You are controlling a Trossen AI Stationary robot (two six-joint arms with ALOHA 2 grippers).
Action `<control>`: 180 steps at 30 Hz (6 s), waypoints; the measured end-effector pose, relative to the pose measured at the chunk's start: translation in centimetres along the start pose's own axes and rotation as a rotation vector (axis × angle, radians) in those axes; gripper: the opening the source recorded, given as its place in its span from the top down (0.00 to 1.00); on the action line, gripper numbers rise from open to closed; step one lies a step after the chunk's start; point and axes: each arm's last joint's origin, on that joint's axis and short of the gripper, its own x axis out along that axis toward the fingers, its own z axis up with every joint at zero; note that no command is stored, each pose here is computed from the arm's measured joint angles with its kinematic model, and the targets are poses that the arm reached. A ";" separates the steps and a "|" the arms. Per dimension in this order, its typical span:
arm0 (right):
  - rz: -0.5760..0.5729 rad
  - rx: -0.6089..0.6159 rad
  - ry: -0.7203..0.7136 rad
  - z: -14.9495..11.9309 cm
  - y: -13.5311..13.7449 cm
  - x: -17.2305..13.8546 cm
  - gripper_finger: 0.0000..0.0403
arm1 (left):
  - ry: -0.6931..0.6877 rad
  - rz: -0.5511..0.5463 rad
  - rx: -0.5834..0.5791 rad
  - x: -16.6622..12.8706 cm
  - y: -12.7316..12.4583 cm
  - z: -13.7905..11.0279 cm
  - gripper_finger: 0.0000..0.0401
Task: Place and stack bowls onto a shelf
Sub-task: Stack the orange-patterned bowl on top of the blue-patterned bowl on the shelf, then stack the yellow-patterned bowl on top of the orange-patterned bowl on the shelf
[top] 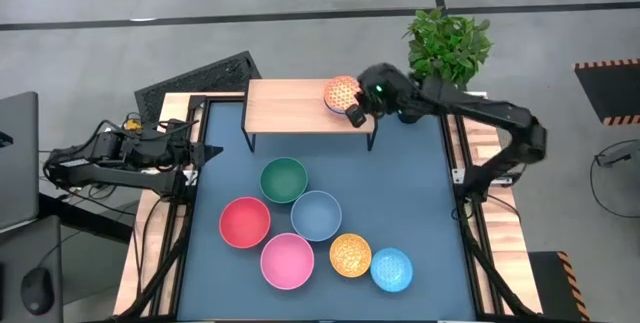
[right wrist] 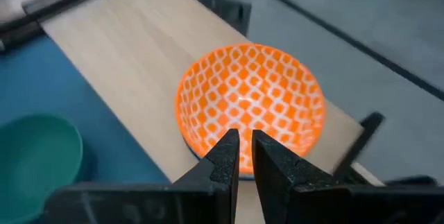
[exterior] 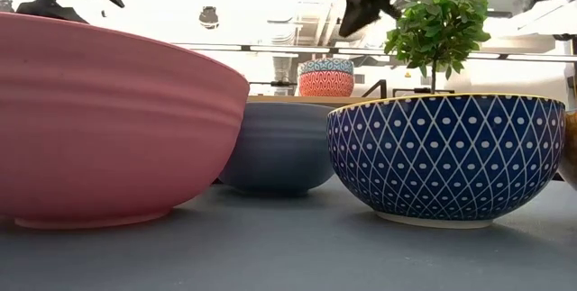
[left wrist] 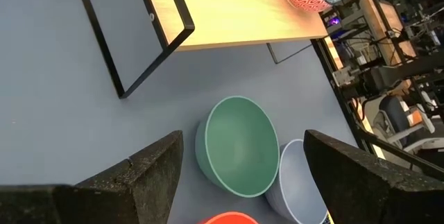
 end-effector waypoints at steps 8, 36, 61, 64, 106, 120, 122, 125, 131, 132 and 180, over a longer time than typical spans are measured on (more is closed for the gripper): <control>0.034 0.126 -0.195 -3.7 -1.8 0.5 0.84 | -0.001 0.000 -0.001 0.0 0.0 0.0 0.29; 0.015 0.132 -0.104 -4.4 -5.3 3.8 0.84 | -0.031 0.013 -0.028 0.0 0.0 0.1 0.29; 0.438 0.041 0.728 -11.2 3.8 -7.4 0.77 | -0.040 0.012 -0.001 0.0 0.0 0.1 0.29; 0.385 0.029 0.782 -12.8 5.4 -9.0 0.69 | -0.040 0.012 0.009 0.0 0.0 0.1 0.29; 0.400 -0.109 0.873 -24.2 20.3 0.6 0.56 | 0.123 0.002 0.054 0.0 0.4 -0.5 0.29; 0.295 -0.047 0.885 -23.2 18.9 1.2 0.91 | 0.122 0.002 0.067 0.0 0.4 -0.5 0.29; 0.286 -0.047 0.873 -22.4 18.2 1.0 0.91 | 0.122 0.001 0.075 0.0 0.4 -0.5 0.29; 0.290 -0.050 0.849 -20.8 16.9 0.4 0.91 | 0.122 0.002 0.081 0.0 0.4 -0.5 0.29; 0.298 -0.010 0.801 -16.4 12.6 -1.8 0.91 | 0.101 0.011 0.085 0.0 0.4 -0.5 0.29; 0.299 0.012 0.789 -15.5 11.6 -2.4 0.91 | 0.099 0.011 0.085 0.0 0.4 -0.4 0.29; 0.072 0.330 0.501 7.0 -9.1 7.9 0.91 | 0.023 0.049 0.050 0.0 0.5 -0.2 0.29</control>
